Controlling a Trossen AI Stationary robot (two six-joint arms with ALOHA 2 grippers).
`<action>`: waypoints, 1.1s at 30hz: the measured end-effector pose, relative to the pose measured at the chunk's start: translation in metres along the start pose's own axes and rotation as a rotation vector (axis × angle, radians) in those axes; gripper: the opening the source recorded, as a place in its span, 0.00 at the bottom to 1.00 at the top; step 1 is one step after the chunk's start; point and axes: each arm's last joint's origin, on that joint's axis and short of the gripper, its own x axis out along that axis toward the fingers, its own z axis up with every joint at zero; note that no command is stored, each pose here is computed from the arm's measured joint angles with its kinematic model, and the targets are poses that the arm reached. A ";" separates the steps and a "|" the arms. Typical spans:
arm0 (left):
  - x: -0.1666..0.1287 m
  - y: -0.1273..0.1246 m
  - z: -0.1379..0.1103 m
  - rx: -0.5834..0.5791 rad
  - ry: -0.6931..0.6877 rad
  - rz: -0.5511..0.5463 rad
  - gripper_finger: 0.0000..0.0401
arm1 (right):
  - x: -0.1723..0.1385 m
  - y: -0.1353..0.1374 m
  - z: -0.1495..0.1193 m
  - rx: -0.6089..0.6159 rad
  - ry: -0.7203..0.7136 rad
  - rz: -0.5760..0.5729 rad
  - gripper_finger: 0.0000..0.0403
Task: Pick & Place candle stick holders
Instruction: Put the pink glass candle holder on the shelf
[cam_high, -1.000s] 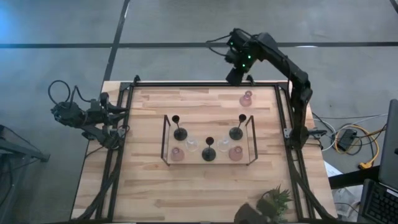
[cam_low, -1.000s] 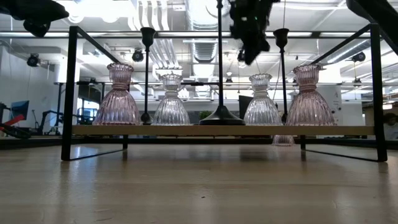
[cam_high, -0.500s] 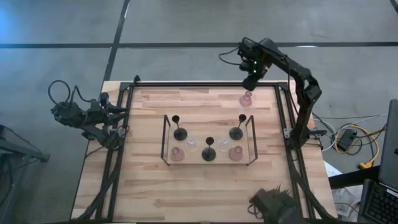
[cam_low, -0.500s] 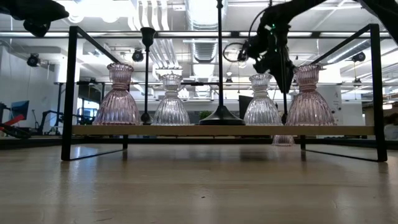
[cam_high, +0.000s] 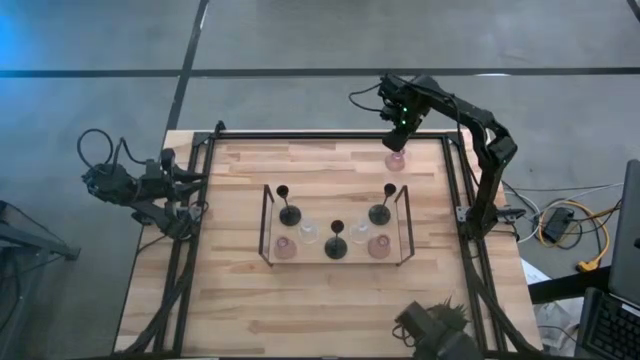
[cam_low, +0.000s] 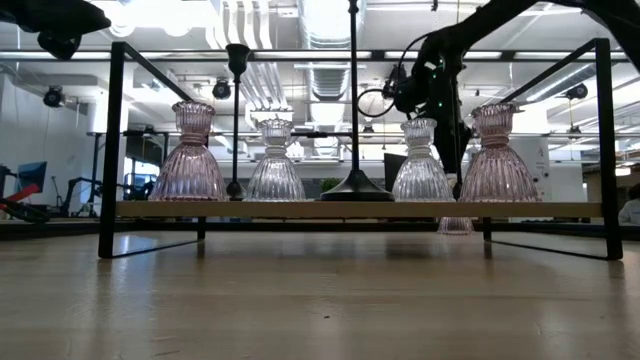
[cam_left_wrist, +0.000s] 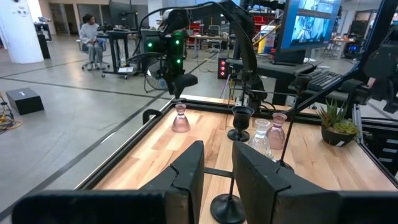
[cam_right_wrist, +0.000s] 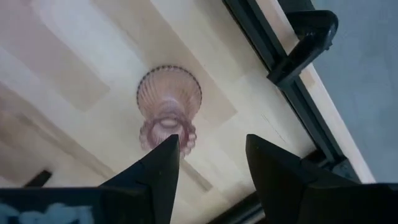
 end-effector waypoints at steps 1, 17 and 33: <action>0.000 0.000 0.000 0.000 0.000 0.000 0.22 | 0.003 0.000 0.001 0.010 -0.005 -0.001 0.43; 0.000 0.000 0.000 0.000 0.000 0.000 0.22 | 0.041 0.006 -0.010 0.033 0.071 0.011 0.37; 0.000 0.000 0.000 0.000 0.000 0.000 0.22 | 0.056 0.022 -0.011 -0.051 0.022 0.269 0.06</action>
